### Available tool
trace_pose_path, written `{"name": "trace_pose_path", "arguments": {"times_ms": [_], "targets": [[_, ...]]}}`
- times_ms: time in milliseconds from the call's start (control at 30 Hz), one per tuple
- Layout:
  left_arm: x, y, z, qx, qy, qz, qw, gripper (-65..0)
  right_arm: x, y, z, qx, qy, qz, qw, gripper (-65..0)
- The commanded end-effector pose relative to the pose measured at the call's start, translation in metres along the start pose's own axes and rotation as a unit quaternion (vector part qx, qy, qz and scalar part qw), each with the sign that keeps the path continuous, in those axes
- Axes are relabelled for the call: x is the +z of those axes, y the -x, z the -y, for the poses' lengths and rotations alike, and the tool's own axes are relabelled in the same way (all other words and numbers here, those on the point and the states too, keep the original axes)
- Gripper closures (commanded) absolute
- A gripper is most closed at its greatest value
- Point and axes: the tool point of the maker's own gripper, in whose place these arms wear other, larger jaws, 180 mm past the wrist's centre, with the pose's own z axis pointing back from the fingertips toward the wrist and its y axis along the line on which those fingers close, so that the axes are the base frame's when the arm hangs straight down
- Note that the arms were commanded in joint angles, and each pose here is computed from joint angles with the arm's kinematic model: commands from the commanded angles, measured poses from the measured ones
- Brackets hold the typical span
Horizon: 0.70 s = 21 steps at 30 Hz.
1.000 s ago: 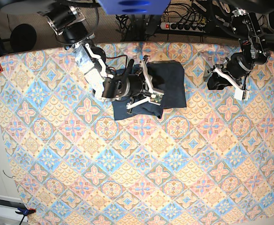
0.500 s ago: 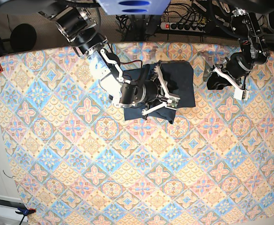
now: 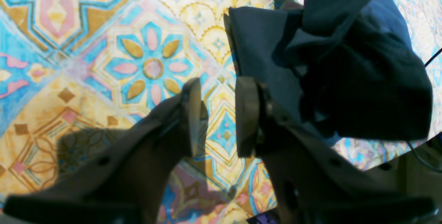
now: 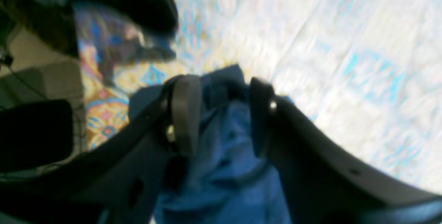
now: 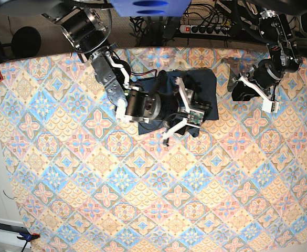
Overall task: Layout the t-shirt on the table in an organized manner, then fold the t-shirt properly
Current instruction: 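Fold the grasped strip end over toward the middle with the right gripper, then grasp the other strip end with the left gripper and fold it over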
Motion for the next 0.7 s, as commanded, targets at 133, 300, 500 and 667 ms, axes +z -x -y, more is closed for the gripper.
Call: {"name": "trace_pose_path", "arguments": {"times_ms": [133,300,500,667], "targets": [[0.002,-0.008,-0.002,-0.001,0.002,0.013,1.000,-16.2,0.024,0.013,0.032,-0.026,0.054,0.001,0.9982,-23.0],[0.000,-0.006,-0.001,0.002,0.005,0.011,1.000,-16.1,0.019,0.052,0.046,-0.079,0.059,-0.037,0.9944,-14.9],[-0.012,0.003,0.021,-0.013,0.036,-0.010,0.999,-15.9,0.003,0.071,0.040,-0.114,0.039,-0.037,0.9920,-8.2],[-0.022,0.016,0.056,-0.044,0.080,-0.038,0.995,-16.6,-0.001,0.081,0.038,-0.125,0.033,-0.047,0.9905,-8.2]]}}
